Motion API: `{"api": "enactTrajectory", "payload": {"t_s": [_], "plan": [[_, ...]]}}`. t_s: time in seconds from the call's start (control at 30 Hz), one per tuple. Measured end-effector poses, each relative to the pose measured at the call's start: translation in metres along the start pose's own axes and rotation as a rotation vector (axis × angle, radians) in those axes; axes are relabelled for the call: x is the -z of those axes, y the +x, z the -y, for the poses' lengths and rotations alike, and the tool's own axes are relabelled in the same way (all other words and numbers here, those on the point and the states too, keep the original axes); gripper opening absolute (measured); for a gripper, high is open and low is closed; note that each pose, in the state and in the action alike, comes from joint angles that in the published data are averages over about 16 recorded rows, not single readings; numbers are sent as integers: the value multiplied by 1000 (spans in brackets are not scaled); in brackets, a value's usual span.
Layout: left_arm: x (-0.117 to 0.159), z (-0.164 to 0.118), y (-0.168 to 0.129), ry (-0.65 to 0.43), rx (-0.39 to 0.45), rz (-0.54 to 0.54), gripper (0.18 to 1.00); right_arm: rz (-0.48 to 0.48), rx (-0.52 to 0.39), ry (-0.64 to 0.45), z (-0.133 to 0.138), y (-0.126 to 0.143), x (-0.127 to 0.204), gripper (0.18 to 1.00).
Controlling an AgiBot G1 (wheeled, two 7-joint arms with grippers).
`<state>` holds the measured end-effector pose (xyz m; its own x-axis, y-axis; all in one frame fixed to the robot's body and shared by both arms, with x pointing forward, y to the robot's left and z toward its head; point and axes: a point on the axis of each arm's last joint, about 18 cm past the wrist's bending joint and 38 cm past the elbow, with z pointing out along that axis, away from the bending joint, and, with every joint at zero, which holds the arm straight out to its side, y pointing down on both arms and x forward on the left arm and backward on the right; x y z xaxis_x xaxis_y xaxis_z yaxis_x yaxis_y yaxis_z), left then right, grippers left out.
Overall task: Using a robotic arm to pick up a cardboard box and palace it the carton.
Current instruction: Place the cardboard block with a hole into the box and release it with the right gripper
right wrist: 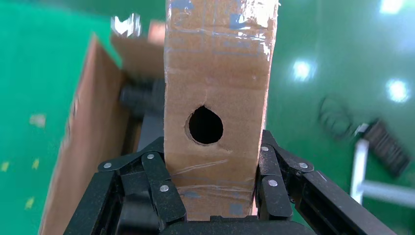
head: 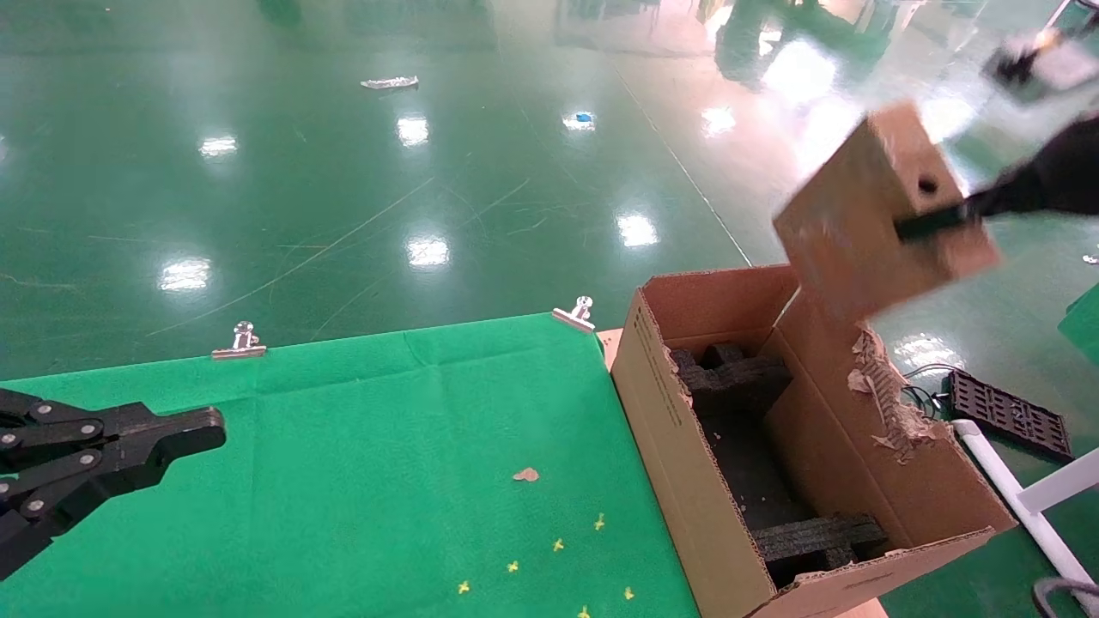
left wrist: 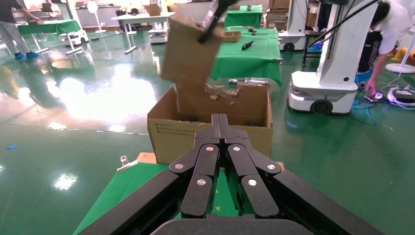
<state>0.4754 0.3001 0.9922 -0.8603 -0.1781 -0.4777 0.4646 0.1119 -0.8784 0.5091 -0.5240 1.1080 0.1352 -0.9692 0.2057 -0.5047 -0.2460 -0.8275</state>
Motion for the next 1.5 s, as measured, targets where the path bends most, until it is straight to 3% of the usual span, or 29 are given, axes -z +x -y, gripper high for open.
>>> {"api": "enactTrajectory", "payload": {"t_s": [0.33,0.7,1.5], "plan": [[0,0,0,0,0,0,211,15,-109,-173,-54,11,-46,326],[0,0,0,0,0,0,306,-18,-172,-290,-85,17,-94,325],[0,0,0,0,0,0,824,-83,-197,-418,-129,1,-190,314]]}}
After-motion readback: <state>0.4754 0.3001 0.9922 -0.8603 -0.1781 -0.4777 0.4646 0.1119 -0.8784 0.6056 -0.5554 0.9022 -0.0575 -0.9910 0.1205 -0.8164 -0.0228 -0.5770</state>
